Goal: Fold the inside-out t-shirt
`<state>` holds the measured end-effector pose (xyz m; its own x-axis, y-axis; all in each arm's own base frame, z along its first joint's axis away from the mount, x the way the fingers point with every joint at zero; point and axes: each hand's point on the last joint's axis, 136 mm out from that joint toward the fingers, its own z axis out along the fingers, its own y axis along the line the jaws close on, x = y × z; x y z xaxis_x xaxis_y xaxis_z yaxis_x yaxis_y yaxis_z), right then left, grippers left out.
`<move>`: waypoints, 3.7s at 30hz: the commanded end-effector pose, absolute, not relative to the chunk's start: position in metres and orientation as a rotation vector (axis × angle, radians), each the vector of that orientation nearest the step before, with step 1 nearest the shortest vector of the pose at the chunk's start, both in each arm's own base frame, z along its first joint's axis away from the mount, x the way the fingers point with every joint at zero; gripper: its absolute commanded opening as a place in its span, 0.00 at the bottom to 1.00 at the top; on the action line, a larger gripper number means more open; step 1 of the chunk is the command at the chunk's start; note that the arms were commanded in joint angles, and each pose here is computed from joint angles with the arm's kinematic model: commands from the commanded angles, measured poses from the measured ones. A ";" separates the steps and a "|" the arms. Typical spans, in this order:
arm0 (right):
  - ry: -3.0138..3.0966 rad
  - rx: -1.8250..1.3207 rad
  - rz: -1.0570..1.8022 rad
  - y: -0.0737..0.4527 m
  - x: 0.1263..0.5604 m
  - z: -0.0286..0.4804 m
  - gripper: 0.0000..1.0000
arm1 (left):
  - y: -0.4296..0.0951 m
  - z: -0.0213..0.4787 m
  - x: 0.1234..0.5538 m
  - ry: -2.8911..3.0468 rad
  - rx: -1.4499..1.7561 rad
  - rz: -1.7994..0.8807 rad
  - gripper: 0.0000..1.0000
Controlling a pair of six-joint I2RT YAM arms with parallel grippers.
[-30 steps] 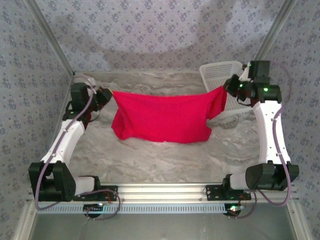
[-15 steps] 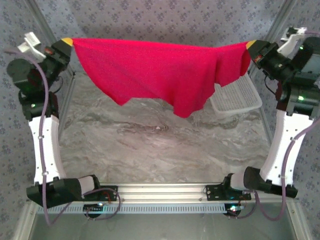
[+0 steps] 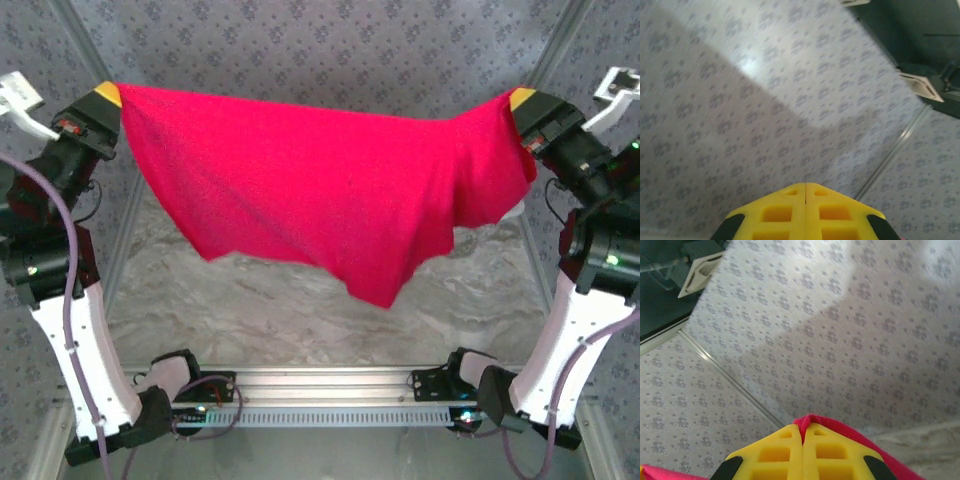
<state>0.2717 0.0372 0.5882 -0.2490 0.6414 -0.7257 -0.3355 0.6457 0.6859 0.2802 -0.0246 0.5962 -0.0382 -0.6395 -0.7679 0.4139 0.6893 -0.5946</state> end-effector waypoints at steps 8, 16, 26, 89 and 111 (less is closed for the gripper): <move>2.066 0.387 0.835 0.074 0.451 0.370 0.00 | -0.008 0.322 0.469 1.962 -0.508 -0.786 0.00; 2.489 0.466 0.714 0.096 0.541 0.234 0.57 | 0.017 0.203 0.529 2.306 -0.687 -0.515 0.58; 2.679 0.274 0.615 0.150 0.430 0.176 0.61 | -0.092 0.184 0.417 2.404 -0.442 -0.526 0.62; 2.862 0.257 0.639 0.159 0.334 0.061 0.00 | -0.324 0.030 0.308 2.398 0.721 -0.415 0.10; 2.691 0.154 0.647 0.146 0.304 0.197 0.00 | -0.307 0.169 0.258 2.396 0.805 -0.718 0.00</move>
